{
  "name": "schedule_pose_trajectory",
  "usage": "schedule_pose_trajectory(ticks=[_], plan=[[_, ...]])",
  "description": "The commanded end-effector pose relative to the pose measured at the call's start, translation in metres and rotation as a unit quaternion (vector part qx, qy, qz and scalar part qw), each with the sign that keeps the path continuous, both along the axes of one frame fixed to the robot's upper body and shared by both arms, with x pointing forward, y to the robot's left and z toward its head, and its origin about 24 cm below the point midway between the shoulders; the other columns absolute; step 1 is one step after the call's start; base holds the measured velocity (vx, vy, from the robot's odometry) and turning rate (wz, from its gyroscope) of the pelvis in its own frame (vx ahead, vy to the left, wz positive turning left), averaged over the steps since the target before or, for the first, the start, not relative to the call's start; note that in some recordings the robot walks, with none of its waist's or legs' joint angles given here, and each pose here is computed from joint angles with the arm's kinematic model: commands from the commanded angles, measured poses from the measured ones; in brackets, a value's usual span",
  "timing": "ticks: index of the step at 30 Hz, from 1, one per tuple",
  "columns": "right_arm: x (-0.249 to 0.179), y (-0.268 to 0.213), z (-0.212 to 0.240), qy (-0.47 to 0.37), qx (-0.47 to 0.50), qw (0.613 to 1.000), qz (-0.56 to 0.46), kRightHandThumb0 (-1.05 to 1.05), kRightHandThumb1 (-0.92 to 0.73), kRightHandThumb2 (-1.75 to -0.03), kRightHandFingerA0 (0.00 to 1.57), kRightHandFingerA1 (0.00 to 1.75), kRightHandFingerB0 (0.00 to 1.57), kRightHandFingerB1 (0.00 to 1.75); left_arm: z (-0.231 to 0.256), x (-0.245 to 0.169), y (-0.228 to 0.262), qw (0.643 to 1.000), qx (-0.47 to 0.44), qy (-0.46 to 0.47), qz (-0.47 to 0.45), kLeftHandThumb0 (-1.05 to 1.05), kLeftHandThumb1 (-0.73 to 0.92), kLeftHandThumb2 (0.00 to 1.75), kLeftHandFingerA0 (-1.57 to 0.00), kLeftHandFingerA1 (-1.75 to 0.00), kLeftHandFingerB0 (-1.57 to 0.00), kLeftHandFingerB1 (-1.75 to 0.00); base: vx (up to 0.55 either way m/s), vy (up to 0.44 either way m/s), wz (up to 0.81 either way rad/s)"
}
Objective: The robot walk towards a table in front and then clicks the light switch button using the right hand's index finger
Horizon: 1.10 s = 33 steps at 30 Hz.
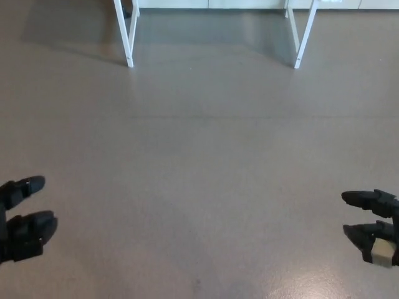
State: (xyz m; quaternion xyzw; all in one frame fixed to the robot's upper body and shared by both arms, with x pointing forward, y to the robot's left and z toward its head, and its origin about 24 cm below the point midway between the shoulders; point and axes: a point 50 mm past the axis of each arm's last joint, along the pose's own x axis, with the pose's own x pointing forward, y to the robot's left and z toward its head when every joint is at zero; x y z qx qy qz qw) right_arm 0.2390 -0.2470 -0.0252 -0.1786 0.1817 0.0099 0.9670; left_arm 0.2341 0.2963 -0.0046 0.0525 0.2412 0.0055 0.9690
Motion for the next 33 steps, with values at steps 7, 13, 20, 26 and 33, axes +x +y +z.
schedule_pose_trajectory(ticks=[7, 13, 20, 26, 33], plan=[[-0.051, -0.009, -0.022, 0.042, 0.01, 0.999, -0.003, -0.18, -0.59, -0.55, 0.69, 0.61, 0.54, 0.51, -0.029, -0.049, 0.0, 0.994, -0.054, 0.092, -0.027, -0.03, 0.52, 0.92, -0.26, -0.55, -0.15, -0.5, 0.0, 0.0, 0.0], [-0.074, -0.009, -0.031, 0.069, 0.006, 0.998, -0.01, -0.17, -0.59, -0.55, 0.69, 0.6, 0.54, 0.51, -0.039, -0.07, -0.004, 0.991, -0.054, 0.119, -0.027, -0.03, 0.53, 0.92, -0.28, -0.56, -0.15, -0.49, 0.01, -0.01, 0.24], [-0.091, -0.01, -0.039, 0.098, 0.001, 0.995, -0.009, -0.18, -0.6, -0.55, 0.7, 0.59, 0.55, 0.5, -0.046, -0.091, -0.008, 0.988, -0.05, 0.143, -0.025, -0.05, 0.51, 0.91, -0.29, -0.56, -0.15, -0.49, 0.0, 0.119, -0.05], [-0.098, -0.009, -0.043, 0.105, 0.004, 0.994, -0.006, -0.15, -0.6, -0.55, 0.69, 0.61, 0.54, 0.5, -0.05, -0.1, -0.009, 0.986, -0.059, 0.154, -0.019, -0.01, 0.55, 0.93, -0.27, -0.56, -0.15, -0.49, 0.18, 0.33, -0.07], [-0.101, -0.01, -0.046, 0.108, -0.009, 0.994, 0.006, -0.17, -0.61, -0.55, 0.71, 0.6, 0.55, 0.5, -0.052, -0.106, -0.009, 0.986, -0.05, 0.16, -0.02, -0.02, 0.52, 0.92, -0.3, -0.57, -0.17, -0.5, 0.18, 0.047, 0.07]])
